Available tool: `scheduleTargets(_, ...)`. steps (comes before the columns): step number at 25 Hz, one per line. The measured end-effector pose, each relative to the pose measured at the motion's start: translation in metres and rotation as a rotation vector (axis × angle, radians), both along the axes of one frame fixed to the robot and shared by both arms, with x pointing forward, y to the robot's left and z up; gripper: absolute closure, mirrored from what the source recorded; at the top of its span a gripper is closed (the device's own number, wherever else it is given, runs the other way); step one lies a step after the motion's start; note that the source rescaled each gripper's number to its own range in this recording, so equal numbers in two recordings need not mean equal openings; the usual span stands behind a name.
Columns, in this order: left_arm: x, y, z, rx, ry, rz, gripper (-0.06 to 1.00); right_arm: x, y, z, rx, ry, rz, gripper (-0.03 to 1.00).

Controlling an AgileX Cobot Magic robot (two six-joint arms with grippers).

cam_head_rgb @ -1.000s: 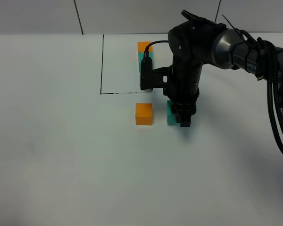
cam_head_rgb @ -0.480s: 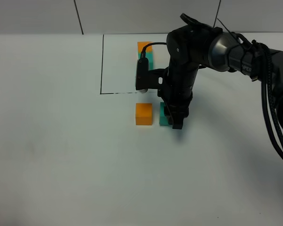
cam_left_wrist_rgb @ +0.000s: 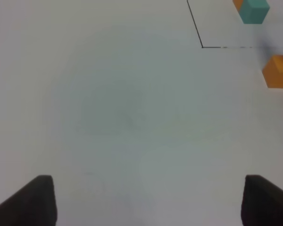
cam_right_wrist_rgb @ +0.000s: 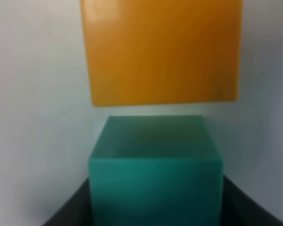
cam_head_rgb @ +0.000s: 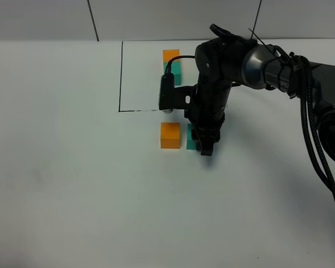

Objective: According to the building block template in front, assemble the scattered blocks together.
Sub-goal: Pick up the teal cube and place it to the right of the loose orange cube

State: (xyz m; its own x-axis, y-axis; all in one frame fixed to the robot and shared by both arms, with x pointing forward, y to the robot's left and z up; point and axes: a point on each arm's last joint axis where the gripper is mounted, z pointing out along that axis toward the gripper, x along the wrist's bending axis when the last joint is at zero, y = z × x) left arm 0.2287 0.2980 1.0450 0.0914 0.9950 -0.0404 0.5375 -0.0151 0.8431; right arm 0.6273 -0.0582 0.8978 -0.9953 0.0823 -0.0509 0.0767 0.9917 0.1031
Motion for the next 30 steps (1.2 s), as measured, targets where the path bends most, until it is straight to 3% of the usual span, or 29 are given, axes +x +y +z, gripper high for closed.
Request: scheduleTargets(30,0.0,0.0,0.0,0.0,0.0,0.0,0.16,0.0002,0.0039,0.0003,0.019,-0.018,0.015,0.95)
